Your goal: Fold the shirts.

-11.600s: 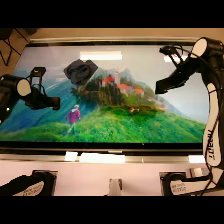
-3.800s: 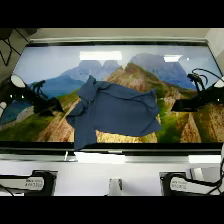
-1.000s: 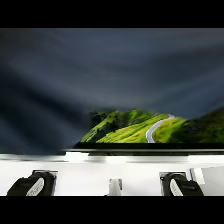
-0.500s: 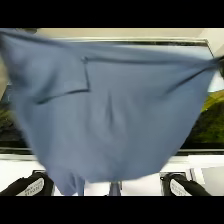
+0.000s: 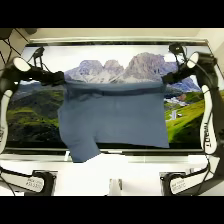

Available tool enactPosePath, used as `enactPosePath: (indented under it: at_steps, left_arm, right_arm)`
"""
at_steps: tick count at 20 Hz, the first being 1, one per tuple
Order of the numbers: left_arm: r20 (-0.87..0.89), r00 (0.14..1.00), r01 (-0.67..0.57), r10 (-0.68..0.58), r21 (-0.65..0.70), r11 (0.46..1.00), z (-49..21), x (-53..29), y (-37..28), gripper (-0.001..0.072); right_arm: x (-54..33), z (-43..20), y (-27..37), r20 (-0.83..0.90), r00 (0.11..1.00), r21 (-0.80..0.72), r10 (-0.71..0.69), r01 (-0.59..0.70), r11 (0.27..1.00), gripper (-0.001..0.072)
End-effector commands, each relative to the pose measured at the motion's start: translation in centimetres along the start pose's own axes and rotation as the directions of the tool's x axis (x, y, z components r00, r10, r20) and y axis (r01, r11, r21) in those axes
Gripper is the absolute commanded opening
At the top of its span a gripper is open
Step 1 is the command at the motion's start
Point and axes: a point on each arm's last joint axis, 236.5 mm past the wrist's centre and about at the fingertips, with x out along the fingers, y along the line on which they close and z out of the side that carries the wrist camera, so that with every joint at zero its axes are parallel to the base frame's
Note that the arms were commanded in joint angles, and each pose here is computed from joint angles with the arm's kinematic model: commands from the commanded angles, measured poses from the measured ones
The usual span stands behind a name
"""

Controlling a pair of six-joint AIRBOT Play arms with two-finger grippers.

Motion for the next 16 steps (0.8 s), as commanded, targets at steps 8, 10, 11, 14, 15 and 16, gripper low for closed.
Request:
enactPosePath:
  at_steps: [8,10,11,14,15,16]
  left_arm:
    - [-0.017,1.0,-0.009,0.01,0.005,1.0,-0.3,6.2,2.1,0.0031]
    - [-0.174,0.984,-0.022,0.045,0.129,0.991,-3.4,3.8,2.9,0.003]
    - [-0.243,0.967,-0.047,0.081,0.144,0.988,-4.9,2.3,3.8,0.003]
    - [-0.445,0.89,-0.074,0.104,0.085,0.994,-9.7,-0.4,4.9,0.003]
    - [-0.464,0.88,-0.077,0.101,0.071,0.995,-10.5,-0.2,5.0,0.003]
    - [-0.483,0.87,-0.085,0.099,0.052,0.995,-11.3,0.3,5.0,0.003]
  right_arm:
    - [4.4,-1.6,0.6,-0.047,0.998,0.065,0.033,-0.03,0.997,0.0029]
    - [1.8,-5.2,1.9,-0.21,0.974,-0.067,0.087,-0.104,0.992,0.003]
    - [0.2,-7.2,2.5,-0.295,0.949,-0.114,0.115,-0.154,0.981,0.003]
    - [-1.3,-11.3,4.0,-0.457,0.873,-0.087,0.173,-0.238,0.967,0.0029]
    - [-0.5,-11.4,4.1,-0.446,0.878,-0.068,0.172,-0.225,0.972,0.0029]
    - [0.5,-11.5,4.5,-0.432,0.883,-0.037,0.182,-0.219,0.975,0.0029]
